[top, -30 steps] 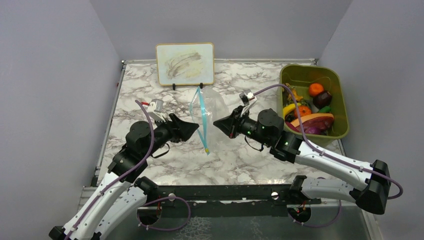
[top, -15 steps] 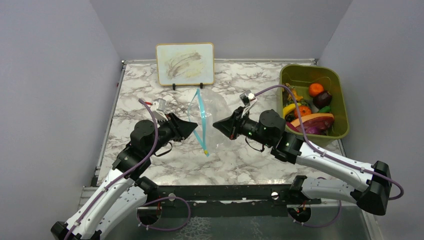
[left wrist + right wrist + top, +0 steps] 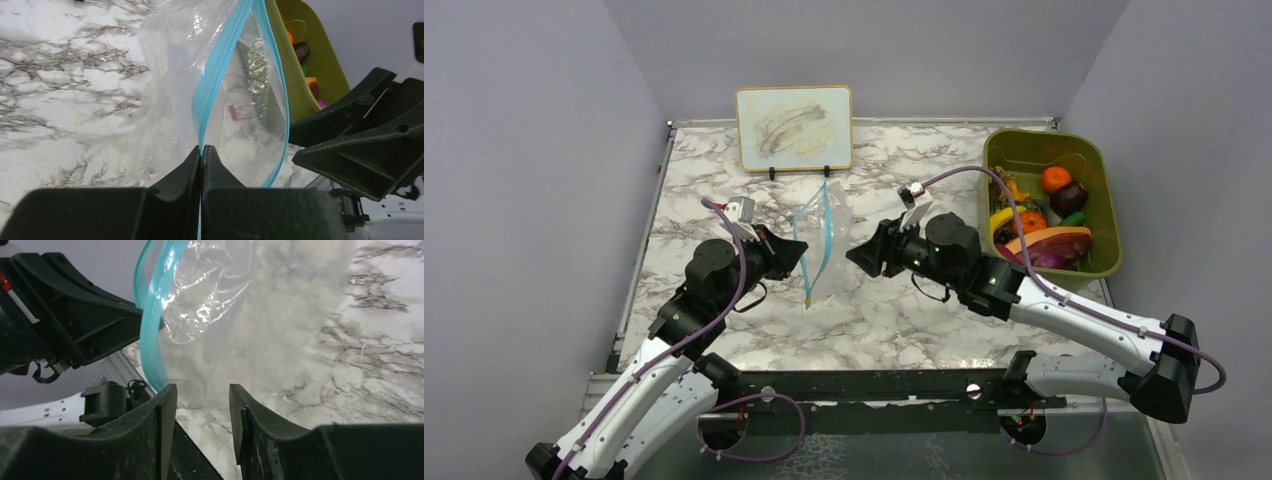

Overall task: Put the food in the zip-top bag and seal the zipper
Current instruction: Open the zipper of the food storage bag.

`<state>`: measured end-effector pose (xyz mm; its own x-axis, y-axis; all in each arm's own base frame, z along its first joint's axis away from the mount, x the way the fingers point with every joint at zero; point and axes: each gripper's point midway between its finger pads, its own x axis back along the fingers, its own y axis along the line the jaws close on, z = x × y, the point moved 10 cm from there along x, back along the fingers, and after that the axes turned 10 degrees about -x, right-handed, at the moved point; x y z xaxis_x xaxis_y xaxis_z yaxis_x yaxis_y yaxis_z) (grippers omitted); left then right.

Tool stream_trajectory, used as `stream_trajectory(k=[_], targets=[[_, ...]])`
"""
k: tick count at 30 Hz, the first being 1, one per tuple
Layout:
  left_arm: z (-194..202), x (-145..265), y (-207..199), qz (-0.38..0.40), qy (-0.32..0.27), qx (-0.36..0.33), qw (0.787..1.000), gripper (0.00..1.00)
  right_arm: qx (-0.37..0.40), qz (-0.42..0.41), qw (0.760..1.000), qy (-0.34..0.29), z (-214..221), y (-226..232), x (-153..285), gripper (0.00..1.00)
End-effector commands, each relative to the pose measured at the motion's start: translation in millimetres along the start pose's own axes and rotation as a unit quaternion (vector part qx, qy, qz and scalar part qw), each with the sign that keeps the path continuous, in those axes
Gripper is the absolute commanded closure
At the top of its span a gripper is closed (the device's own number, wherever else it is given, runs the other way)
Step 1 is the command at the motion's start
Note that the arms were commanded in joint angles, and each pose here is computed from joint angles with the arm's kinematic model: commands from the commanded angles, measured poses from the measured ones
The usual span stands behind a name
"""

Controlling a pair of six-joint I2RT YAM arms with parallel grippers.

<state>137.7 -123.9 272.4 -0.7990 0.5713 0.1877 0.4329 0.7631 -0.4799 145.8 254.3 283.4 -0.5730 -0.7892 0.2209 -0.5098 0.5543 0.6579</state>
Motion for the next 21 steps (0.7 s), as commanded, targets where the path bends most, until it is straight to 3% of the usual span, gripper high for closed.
stream_trajectory(k=[1, 10, 15, 18, 21], targets=[[-14, 0, 2, -0.029, -0.018, -0.061, 0.998, 1.0, -0.021, 0.074, 0.997, -0.009, -17, 8, 2, 0.51], [-21, -10, 2, -0.037, -0.001, -0.096, 0.995, 1.0, -0.046, 0.083, 0.995, -0.007, -39, 31, -23, 0.36], [-18, -16, 2, -0.027, 0.018, -0.1, 0.994, 1.0, -0.053, 0.119, 0.991, 0.012, -28, 22, -51, 0.34], [-16, -17, 1, -0.019, 0.026, -0.101, 0.994, 1.0, -0.041, 0.15, 0.988, 0.02, -22, 13, -69, 0.36], [-16, -15, 2, -0.024, 0.027, -0.102, 0.994, 1.0, -0.019, 0.22, 0.975, 0.01, -19, -2, -78, 0.51]])
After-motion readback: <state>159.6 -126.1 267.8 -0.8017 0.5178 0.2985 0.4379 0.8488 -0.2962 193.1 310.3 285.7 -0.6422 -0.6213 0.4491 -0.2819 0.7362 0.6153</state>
